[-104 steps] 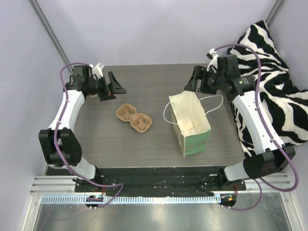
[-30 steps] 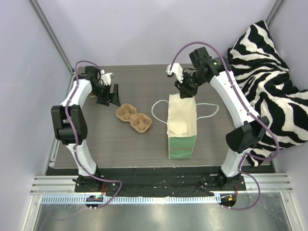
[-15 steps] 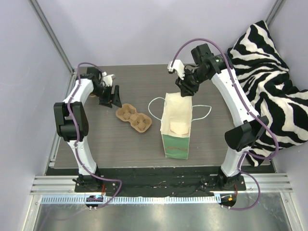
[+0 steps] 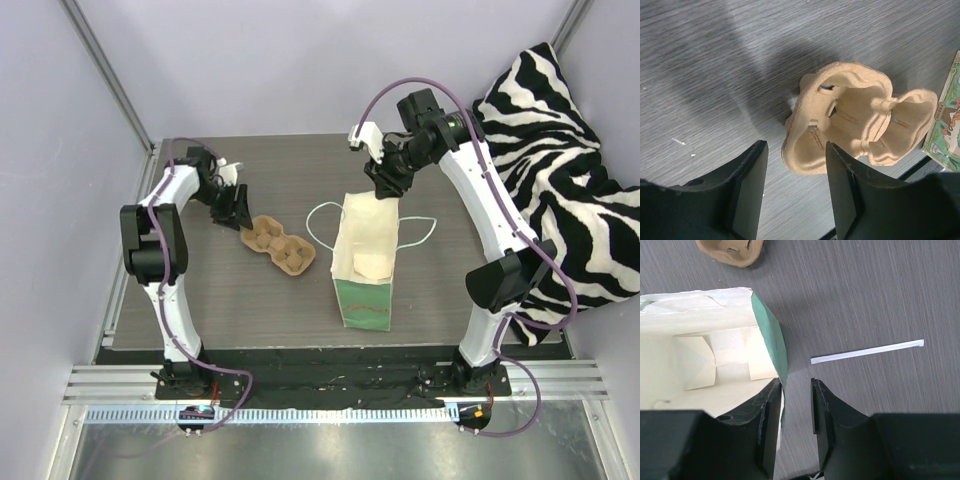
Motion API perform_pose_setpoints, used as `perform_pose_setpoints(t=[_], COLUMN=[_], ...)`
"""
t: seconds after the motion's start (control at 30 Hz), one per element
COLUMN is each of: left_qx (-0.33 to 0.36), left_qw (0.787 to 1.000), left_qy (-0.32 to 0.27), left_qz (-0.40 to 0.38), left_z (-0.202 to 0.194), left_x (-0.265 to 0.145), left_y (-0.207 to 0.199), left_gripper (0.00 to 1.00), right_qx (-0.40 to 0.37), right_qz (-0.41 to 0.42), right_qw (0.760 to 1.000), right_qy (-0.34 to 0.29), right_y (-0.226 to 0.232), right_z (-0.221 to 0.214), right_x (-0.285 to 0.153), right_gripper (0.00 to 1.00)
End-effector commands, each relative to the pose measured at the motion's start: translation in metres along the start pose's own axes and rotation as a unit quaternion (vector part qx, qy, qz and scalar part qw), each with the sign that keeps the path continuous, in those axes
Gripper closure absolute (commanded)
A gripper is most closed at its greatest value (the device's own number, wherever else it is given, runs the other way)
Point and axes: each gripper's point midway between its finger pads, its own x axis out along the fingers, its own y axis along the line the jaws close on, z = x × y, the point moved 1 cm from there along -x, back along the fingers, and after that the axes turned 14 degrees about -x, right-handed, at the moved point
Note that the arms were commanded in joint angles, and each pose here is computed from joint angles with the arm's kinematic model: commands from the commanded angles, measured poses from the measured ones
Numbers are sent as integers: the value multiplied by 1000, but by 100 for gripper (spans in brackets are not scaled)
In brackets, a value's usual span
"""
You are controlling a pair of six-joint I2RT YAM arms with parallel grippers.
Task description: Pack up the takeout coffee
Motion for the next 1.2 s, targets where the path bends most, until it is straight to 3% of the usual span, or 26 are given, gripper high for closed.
perform_pose_setpoints(t=[0.0,0.4,0.63,0.87,0.97,1.0,1.17], left_qx=[19,14,26,25,28,28,60], left_qw=[1000,1000,1000,1000,1000,1000,998], left_qy=[-6,-5,2,0,-2,-2,-26], left_qz=[-9,-9,-12,-15,-9,-9,-21], left_z=[6,10,6,7,6,6,10], left_x=[1,13,24,25,24,23,-7], left_y=[-3,0,-8,-9,-8,-8,-29], left_gripper=[47,59,71,82,91,98,100], right_qx=[9,13,16,27,35,36,55], right_qz=[17,22,27,30,30,30,27], right_qw=[1000,1000,1000,999,999,999,998], right_qy=[6,3,0,-5,-9,-13,-33], right_y=[7,8,10,12,12,12,15], right_z=[-2,-2,-1,1,3,5,16], right_x=[-5,-3,-1,-1,-2,-2,-10], right_gripper=[64,68,71,86,97,99,99])
